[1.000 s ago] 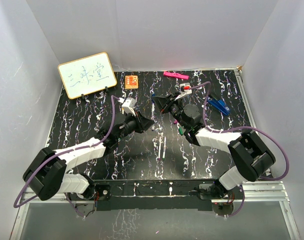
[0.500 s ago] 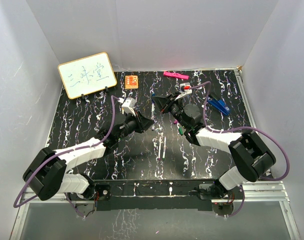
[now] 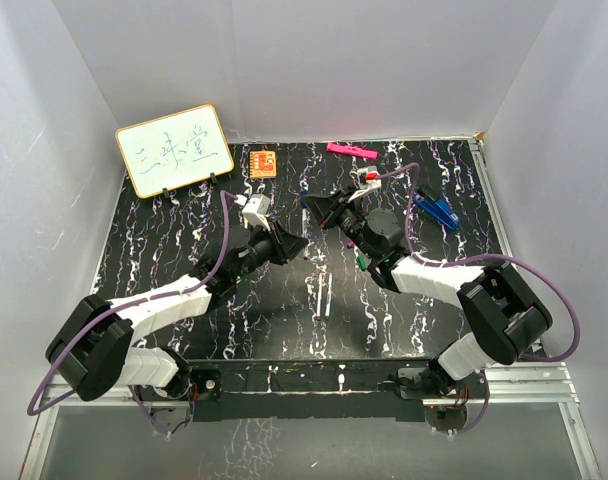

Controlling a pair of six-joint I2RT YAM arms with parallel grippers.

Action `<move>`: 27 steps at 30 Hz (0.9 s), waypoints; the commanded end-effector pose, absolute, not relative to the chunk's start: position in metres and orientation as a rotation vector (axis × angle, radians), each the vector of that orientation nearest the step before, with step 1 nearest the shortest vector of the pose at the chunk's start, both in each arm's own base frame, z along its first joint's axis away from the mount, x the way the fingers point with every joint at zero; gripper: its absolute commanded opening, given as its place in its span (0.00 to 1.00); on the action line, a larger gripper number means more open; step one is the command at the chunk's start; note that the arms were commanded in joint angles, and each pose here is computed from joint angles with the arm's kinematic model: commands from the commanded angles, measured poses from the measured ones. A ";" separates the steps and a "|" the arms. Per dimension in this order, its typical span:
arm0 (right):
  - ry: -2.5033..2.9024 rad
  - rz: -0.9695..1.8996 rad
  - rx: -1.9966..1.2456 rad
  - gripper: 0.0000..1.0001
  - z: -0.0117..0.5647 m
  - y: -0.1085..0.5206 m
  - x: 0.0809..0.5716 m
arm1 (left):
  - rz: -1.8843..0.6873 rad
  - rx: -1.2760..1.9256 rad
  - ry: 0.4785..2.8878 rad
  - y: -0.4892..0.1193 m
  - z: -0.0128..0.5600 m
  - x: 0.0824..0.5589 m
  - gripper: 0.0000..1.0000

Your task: Insert the pens into the pen caps

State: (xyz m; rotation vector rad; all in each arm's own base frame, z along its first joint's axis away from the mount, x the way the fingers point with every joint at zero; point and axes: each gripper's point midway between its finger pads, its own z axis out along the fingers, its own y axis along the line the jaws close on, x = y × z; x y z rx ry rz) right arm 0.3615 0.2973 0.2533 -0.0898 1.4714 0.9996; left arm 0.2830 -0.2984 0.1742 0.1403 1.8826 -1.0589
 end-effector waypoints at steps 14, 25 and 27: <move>1.480 1.064 -0.191 0.00 0.251 0.309 0.336 | -1.033 0.019 1.698 -0.287 0.224 0.306 0.00; 1.604 1.074 -0.282 0.00 0.215 0.323 0.330 | -1.050 -0.047 1.545 -0.269 0.272 0.324 0.00; 1.625 1.065 -0.289 0.00 0.207 0.322 0.329 | -1.064 -0.061 1.515 -0.266 0.282 0.328 0.00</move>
